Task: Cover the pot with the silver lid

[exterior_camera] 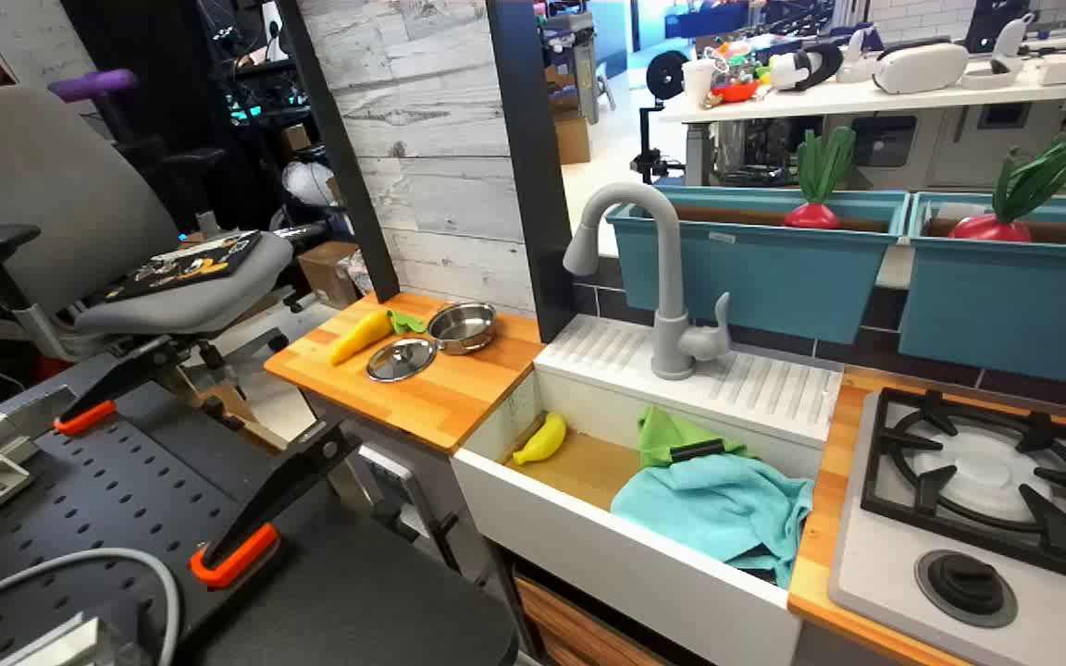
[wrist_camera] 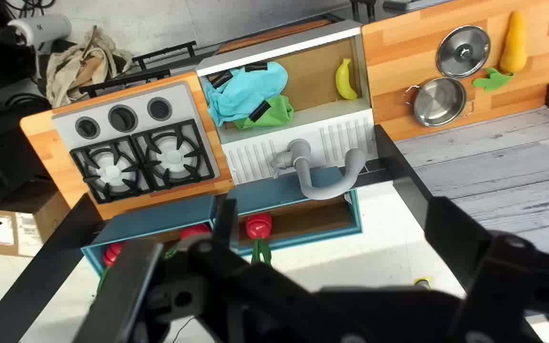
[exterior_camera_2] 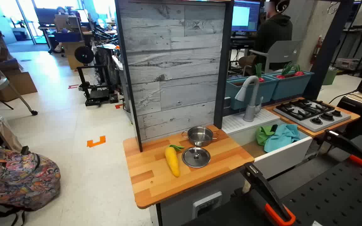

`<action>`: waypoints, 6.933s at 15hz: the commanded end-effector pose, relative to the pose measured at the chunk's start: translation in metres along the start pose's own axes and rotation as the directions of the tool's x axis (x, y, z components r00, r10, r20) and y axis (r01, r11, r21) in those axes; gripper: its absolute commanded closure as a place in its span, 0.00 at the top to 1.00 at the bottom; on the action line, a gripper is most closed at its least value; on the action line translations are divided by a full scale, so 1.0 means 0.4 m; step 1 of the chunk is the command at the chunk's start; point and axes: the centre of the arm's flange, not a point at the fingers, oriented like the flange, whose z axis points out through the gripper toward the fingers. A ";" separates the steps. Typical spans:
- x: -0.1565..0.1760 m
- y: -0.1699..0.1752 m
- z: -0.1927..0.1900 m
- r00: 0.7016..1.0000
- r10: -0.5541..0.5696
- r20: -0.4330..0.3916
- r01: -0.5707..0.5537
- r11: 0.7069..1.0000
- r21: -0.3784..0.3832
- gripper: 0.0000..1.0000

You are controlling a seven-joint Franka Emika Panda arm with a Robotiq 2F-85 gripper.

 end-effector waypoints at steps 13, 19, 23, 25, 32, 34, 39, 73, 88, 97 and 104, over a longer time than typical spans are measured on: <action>0.033 -0.175 0.155 0.988 -0.155 0.008 0.155 0.988 -0.019 1.00; 0.060 -0.345 0.387 0.954 -0.301 -0.005 0.301 0.952 0.048 1.00; 0.076 -0.427 0.538 0.927 -0.376 -0.020 0.375 0.918 0.125 1.00; 0.076 -0.456 0.617 0.912 -0.409 -0.031 0.407 0.895 0.181 1.00; 0.029 -0.503 0.721 0.893 -0.449 0.036 0.431 0.874 0.226 1.00; 0.032 -0.500 0.714 0.894 -0.447 0.031 0.430 0.875 0.224 1.00; 0.034 -0.498 0.708 0.895 -0.446 0.026 0.429 0.875 0.223 1.00; -0.039 -0.900 1.282 0.821 -0.564 0.086 0.553 0.824 0.125 1.00; -0.054 -0.926 1.369 0.789 -0.609 0.082 0.590 0.788 0.174 1.00; -0.078 -0.898 1.343 0.804 -0.591 0.064 0.574 0.801 0.170 1.00; -0.097 -0.855 1.309 0.819 -0.572 0.048 0.560 0.814 0.155 1.00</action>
